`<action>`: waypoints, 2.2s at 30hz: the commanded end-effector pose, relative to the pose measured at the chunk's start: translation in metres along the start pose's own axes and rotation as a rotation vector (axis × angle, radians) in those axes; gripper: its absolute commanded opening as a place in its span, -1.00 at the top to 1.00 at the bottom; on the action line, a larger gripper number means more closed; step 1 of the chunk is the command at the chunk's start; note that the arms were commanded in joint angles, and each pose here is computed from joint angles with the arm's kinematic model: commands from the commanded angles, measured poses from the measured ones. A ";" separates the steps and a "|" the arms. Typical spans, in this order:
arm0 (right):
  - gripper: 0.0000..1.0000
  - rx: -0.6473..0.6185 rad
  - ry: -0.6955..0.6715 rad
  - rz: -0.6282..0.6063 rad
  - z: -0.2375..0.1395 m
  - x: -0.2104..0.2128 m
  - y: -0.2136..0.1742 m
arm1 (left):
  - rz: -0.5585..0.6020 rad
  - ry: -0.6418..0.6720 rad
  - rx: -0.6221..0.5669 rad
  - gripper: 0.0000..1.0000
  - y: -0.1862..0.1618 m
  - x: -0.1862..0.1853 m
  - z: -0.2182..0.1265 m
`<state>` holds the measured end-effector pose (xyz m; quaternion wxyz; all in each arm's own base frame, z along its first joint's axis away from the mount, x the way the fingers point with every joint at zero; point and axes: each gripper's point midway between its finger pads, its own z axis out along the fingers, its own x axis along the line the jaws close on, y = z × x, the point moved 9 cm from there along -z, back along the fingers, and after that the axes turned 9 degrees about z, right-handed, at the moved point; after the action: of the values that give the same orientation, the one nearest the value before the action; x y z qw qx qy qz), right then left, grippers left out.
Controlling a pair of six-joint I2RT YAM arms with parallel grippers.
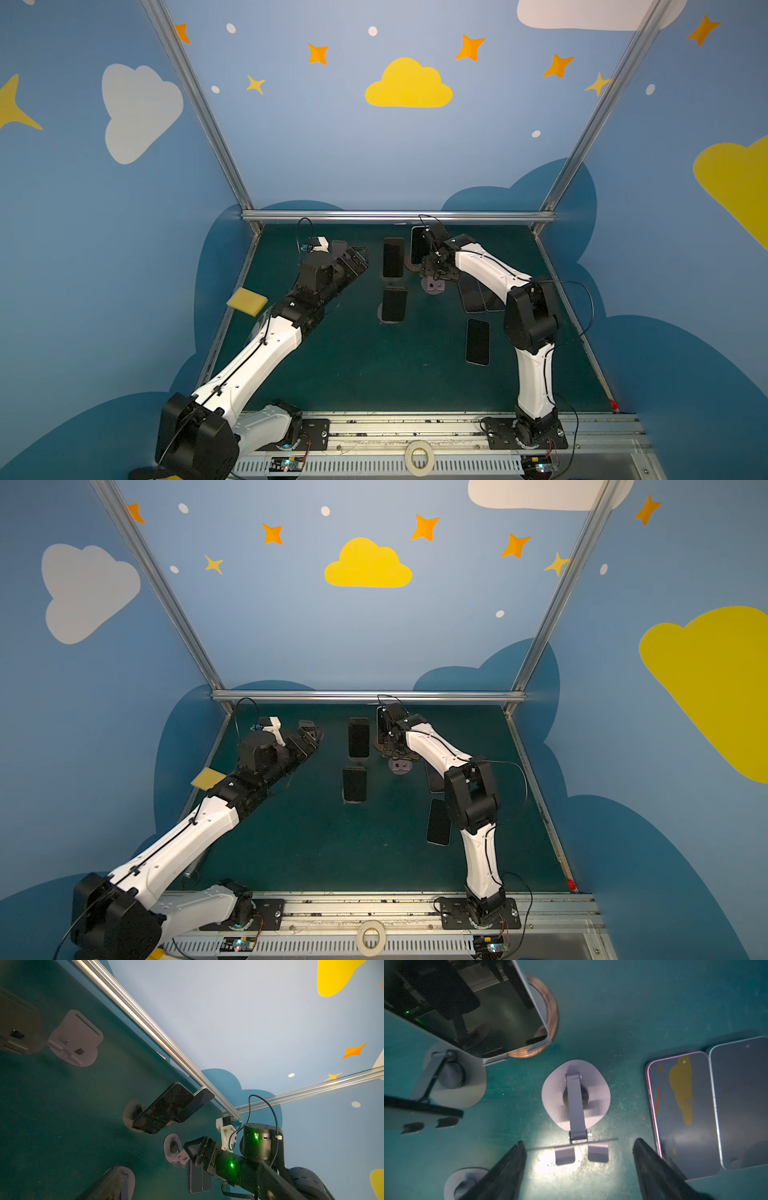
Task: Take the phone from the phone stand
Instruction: 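Lower the right gripper onto the small grey folding stand and grasp it, then carry the grey stand toward the sponge with the right gripper while the left arm retracts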
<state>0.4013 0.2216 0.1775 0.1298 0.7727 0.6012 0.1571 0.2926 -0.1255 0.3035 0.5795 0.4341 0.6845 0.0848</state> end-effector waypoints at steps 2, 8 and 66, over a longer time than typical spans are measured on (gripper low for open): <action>-0.50 -0.002 -0.022 0.020 0.008 0.003 0.000 | 0.013 -0.024 -0.010 -0.99 0.006 -0.008 -0.002; -0.27 -0.004 -0.012 0.018 0.010 0.004 0.000 | 0.015 -0.033 -0.012 -0.99 0.006 -0.010 -0.003; -0.01 -0.525 0.490 -0.425 -0.115 0.262 -0.122 | -0.153 0.310 -0.467 -0.99 0.110 0.081 -0.066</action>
<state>0.3043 0.5101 0.2436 0.1933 0.5068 0.7124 0.4453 0.2953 0.0223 0.3266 0.5558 0.2094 0.7634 0.2540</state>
